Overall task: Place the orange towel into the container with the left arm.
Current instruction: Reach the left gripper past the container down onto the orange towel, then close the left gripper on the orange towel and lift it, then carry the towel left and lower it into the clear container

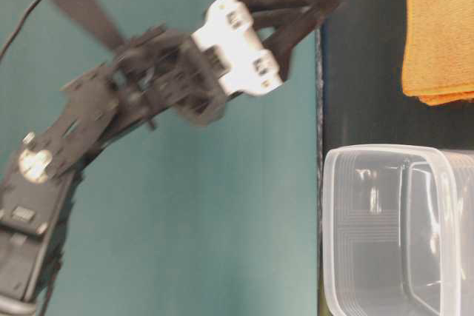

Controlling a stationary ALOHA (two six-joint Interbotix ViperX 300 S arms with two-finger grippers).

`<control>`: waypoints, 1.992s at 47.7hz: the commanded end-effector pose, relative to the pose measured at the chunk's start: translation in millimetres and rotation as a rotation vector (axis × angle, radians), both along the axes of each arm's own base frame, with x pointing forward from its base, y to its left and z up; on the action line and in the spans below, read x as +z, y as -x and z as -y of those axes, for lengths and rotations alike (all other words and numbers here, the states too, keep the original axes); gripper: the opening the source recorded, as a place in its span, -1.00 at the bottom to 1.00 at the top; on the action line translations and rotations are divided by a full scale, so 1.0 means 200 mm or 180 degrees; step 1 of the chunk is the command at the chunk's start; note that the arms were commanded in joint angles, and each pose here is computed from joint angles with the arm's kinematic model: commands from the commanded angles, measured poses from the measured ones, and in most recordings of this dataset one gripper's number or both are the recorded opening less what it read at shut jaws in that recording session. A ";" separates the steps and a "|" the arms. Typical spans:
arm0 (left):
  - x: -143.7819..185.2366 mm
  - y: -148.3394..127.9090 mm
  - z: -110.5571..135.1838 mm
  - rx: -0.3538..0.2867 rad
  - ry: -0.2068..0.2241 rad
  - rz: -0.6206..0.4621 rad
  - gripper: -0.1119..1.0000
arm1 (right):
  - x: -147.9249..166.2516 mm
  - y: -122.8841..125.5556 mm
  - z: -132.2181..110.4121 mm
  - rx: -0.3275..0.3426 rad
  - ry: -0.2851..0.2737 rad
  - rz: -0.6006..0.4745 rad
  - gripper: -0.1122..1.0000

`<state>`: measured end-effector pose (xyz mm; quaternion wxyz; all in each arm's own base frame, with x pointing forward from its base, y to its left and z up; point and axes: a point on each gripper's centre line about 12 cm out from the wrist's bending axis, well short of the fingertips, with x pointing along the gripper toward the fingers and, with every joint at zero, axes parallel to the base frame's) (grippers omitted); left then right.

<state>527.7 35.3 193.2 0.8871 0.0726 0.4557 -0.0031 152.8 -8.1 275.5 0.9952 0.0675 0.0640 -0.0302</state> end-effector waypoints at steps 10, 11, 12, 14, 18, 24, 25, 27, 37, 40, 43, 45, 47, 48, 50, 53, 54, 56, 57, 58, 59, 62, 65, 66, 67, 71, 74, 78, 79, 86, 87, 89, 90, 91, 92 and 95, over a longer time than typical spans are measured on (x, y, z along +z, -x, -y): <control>-0.23 -0.04 0.06 -0.0068 0.0011 -0.0429 0.78 | -0.01 -0.01 0.00 -0.0015 -0.0087 0.0000 0.59; -0.25 -0.04 0.07 -0.0069 0.0014 -0.0444 0.78 | -0.01 -0.01 0.00 -0.0016 -0.0093 -0.0005 0.59; -0.27 -0.04 0.08 -0.0084 0.0014 -0.0458 0.78 | -0.01 -0.01 0.00 -0.0017 -0.0102 -0.0004 0.59; -0.30 -0.04 0.10 -0.0121 0.0006 -0.0493 0.78 | -0.01 -0.01 0.00 -0.0019 -0.0112 -0.0009 0.59; -0.35 -0.05 0.13 -0.0185 -0.0012 -0.0544 0.78 | -0.01 -0.01 0.00 -0.0023 -0.0146 -0.0007 0.59; -0.41 -0.05 0.14 -0.0178 -0.0001 -0.0606 0.78 | -0.01 -0.01 0.00 -0.0026 -0.0165 -0.0006 0.59; -0.42 -0.05 0.14 -0.0162 0.0009 -0.0605 0.78 | -0.01 -0.01 0.00 -0.0026 -0.0165 -0.0006 0.59; -0.42 -0.05 0.14 -0.0155 0.0014 -0.0581 0.78 | -0.01 -0.01 0.00 -0.0026 -0.0165 -0.0006 0.59; -0.45 -0.06 0.17 -0.0213 0.0003 -0.0567 0.74 | -0.03 -0.01 0.00 -0.0027 -0.0176 -0.0025 0.59; -0.45 -0.06 0.17 -0.0213 0.0003 -0.0572 0.70 | -0.03 -0.01 0.00 -0.0027 -0.0171 -0.0025 0.59; -0.44 -0.06 0.18 -0.0222 -0.0002 -0.0611 0.57 | -0.03 -0.01 0.00 -0.0027 -0.0171 -0.0025 0.59; -0.44 -0.05 0.19 -0.0229 0.0001 -0.0625 0.39 | -0.03 -0.01 0.00 -0.0027 -0.0176 -0.0020 0.59; -0.43 -0.05 0.20 -0.0239 0.0000 -0.0611 0.20 | -0.02 -0.01 0.00 -0.0027 -0.0175 -0.0010 0.59; -0.42 -0.05 0.20 -0.0244 0.0000 -0.0606 0.09 | -0.02 0.00 0.00 -0.0027 -0.0175 -0.0005 0.59; -0.40 -0.06 0.21 -0.0249 -0.0002 -0.0576 -0.13 | -0.02 0.00 0.00 -0.0027 -0.0179 0.0009 0.59; -0.38 -0.06 0.21 -0.0258 -0.0003 -0.0557 -0.43 | -0.01 0.00 0.00 -0.0029 -0.0202 0.0035 0.59; -0.37 -0.07 0.21 -0.0258 -0.0003 -0.0547 -0.52 | 0.00 0.00 0.00 -0.0030 -0.0211 0.0045 0.59; -0.35 -0.07 0.21 -0.0261 -0.0007 -0.0528 -0.66 | 0.00 0.00 0.00 -0.0033 -0.0230 0.0056 0.59; -0.34 -0.07 0.21 -0.0269 -0.0012 -0.0518 -0.70 | 0.00 0.01 0.00 -0.0033 -0.0235 0.0051 0.59; -0.33 -0.07 0.21 -0.0277 -0.0017 -0.0519 -0.69 | 0.00 0.01 0.00 -0.0034 -0.0240 0.0052 0.59; -0.30 -0.08 0.21 -0.0280 -0.0020 -0.0504 -0.69 | 0.00 0.01 0.00 -0.0034 -0.0240 0.0047 0.59; -0.22 -0.08 0.21 -0.0284 -0.0028 -0.0461 -0.69 | 0.00 0.01 0.00 -0.0035 -0.0245 0.0052 0.59; -0.12 -0.09 0.21 -0.0285 -0.0033 -0.0378 -0.69 | -0.01 0.01 0.00 -0.0035 -0.0244 0.0057 0.59; -0.08 -0.09 0.21 -0.0289 -0.0042 -0.0354 -0.69 | -0.01 0.01 0.00 -0.0035 -0.0245 0.0052 0.59; -0.04 -0.09 0.21 -0.0287 -0.0043 -0.0315 -0.69 | -0.01 0.01 0.00 -0.0035 -0.0245 0.0052 0.59; 0.16 -0.06 0.22 -0.0288 -0.0042 -0.0192 -0.69 | -0.01 0.01 0.00 -0.0035 -0.0244 0.0057 0.59; 0.29 -0.02 0.22 -0.0288 -0.0044 -0.0134 -0.69 | -0.01 0.01 0.00 -0.0035 -0.0245 0.0052 0.59; 0.43 0.05 0.22 -0.0281 -0.0045 -0.0104 -0.69 | -0.01 0.01 0.00 -0.0035 -0.0249 0.0057 0.59; 0.47 0.07 0.22 -0.0279 -0.0046 -0.0094 -0.69 | -0.01 0.01 0.00 -0.0036 -0.0254 0.0057 0.59; 0.60 0.25 0.21 -0.0261 -0.0038 -0.0192 -0.69 | -0.01 0.01 0.00 -0.0036 -0.0253 0.0072 0.59; 0.61 0.27 0.22 -0.0257 -0.0033 -0.0201 -0.69 | 0.00 0.01 0.00 -0.0035 -0.0253 0.0082 0.59; 0.62 0.32 0.21 -0.0244 -0.0029 -0.0230 -0.69 | 0.00 0.01 0.00 -0.0035 -0.0252 0.0092 0.59; 0.63 0.34 0.21 -0.0248 -0.0032 -0.0235 -0.69 | 0.00 0.01 0.00 -0.0035 -0.0252 0.0096 0.59; 0.63 0.37 0.21 -0.0248 -0.0027 -0.0244 -0.69 | 0.00 0.01 0.00 -0.0035 -0.0252 0.0106 0.59; 0.63 0.39 0.21 -0.0243 -0.0026 -0.0254 -0.69 | 0.00 0.01 0.00 -0.0035 -0.0252 0.0106 0.59; 0.64 0.47 0.21 -0.0239 -0.0023 -0.0278 -0.69 | 0.00 0.01 0.00 -0.0034 -0.0246 0.0116 0.59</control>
